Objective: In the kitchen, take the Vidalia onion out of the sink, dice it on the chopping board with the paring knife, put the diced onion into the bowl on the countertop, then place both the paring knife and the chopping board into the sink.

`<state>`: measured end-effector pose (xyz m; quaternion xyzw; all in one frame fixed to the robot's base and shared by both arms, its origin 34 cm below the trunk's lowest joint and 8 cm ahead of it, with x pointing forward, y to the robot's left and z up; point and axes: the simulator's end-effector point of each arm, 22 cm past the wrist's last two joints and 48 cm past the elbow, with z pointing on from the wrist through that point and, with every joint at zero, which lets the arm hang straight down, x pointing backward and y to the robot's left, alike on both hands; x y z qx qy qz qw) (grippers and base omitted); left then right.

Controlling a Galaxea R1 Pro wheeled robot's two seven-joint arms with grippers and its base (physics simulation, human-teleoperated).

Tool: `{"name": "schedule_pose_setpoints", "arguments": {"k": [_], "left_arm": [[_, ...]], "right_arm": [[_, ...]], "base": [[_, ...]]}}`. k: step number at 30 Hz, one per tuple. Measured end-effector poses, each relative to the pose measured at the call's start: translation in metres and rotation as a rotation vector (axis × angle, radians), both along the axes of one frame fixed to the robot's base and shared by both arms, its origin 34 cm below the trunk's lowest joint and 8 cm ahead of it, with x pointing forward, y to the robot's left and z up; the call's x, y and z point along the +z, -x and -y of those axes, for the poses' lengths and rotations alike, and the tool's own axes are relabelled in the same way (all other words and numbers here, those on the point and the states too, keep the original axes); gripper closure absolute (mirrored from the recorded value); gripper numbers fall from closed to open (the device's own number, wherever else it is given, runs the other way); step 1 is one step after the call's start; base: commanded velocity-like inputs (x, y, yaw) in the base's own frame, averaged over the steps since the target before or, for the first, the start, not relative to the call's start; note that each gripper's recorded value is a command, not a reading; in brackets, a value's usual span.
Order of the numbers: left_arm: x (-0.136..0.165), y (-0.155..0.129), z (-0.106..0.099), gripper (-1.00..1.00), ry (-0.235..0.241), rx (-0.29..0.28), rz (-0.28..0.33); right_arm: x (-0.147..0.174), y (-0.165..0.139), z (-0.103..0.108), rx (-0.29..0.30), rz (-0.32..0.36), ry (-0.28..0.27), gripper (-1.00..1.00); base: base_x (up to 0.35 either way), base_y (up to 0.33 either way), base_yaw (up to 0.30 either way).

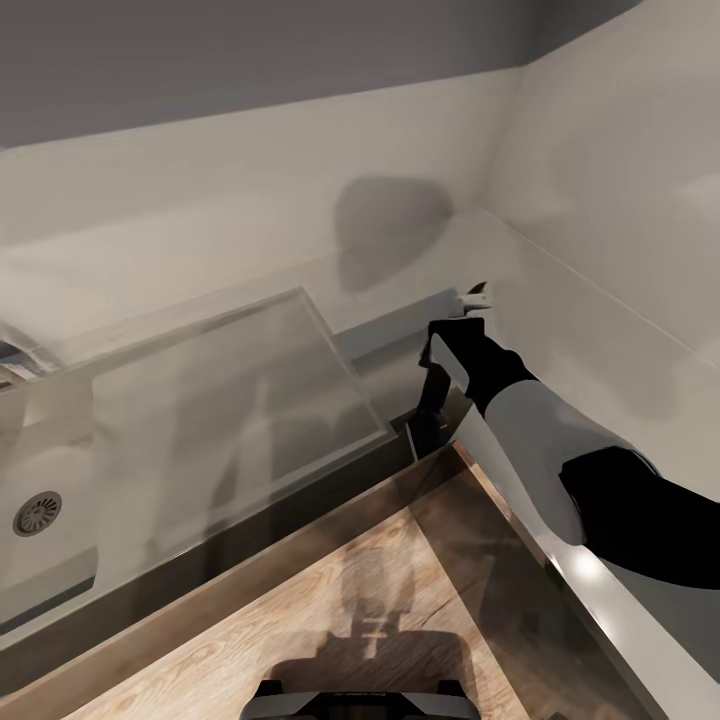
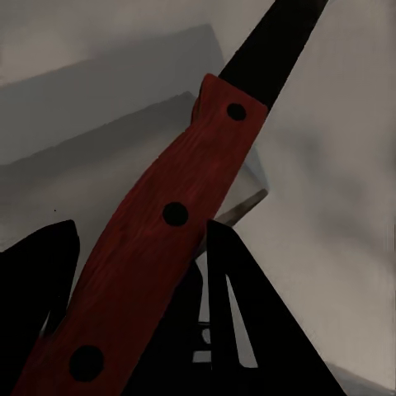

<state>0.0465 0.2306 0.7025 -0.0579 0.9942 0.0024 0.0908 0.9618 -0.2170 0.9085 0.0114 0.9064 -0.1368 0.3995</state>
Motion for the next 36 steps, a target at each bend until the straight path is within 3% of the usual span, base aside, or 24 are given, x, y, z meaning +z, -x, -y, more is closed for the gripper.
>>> {"name": "schedule_pose_setpoints", "arguments": {"k": [36], "left_arm": [[-0.0012, -0.0051, -0.0001, -1.0, 0.0, 0.0, 0.018]], "right_arm": [[0.0003, 0.0078, 0.0042, -0.002, -0.022, 0.021, 1.0]], "base": [[0.0, 0.0, 0.0]]}}
